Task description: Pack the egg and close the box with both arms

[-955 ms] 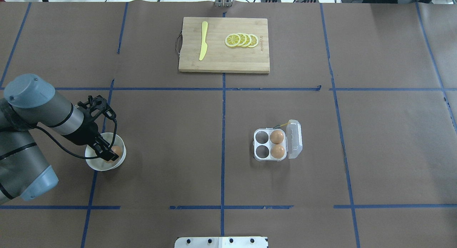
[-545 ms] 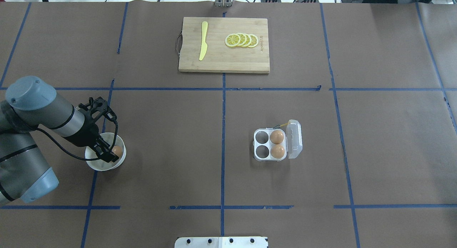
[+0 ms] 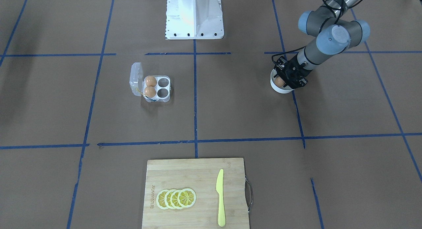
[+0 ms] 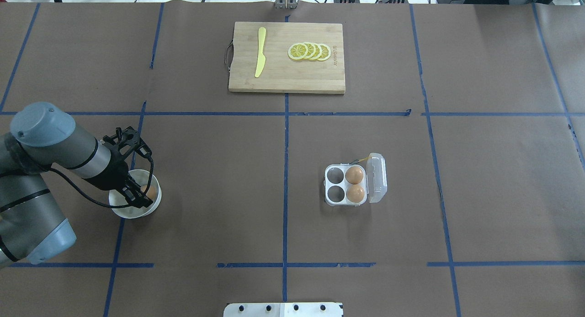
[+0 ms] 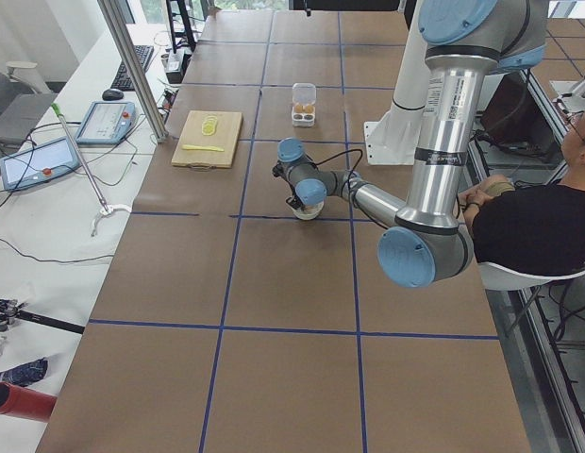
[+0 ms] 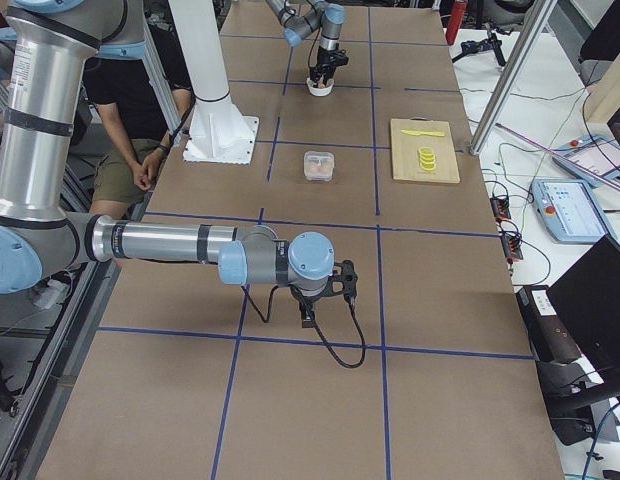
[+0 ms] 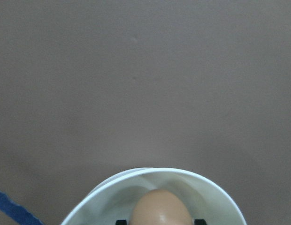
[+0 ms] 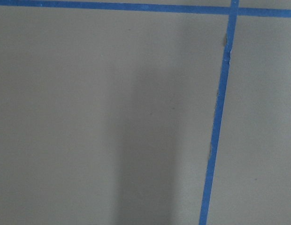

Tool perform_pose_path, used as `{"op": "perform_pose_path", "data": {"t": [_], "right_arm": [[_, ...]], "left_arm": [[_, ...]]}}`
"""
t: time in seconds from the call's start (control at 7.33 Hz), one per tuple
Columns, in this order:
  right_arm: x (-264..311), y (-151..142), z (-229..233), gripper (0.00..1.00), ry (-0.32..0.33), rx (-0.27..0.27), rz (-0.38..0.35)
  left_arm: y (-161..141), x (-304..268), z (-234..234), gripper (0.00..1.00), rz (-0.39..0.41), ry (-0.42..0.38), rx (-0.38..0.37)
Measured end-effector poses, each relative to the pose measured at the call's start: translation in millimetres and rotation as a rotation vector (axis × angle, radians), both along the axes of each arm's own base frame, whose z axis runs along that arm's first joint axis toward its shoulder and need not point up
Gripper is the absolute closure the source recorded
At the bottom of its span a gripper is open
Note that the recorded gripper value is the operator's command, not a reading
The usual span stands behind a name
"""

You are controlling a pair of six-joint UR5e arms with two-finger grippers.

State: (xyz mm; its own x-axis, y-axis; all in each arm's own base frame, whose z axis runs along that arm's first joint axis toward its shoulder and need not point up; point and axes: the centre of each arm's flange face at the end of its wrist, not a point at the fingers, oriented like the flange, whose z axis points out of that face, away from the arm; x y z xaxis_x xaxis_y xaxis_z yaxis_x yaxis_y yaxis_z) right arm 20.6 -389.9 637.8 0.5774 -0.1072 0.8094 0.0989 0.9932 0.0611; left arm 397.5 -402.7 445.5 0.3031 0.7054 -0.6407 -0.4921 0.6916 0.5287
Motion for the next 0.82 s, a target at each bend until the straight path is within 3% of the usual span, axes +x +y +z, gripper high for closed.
{"op": "perform_pose_path", "data": {"t": [0.82], "right_arm": [[-0.5, 0.1, 1.4, 0.00, 0.000, -0.002, -0.001]], "left_arm": [[5.9, -20.3, -37.2, 1.00, -0.017, 0.033, 0.034]]}}
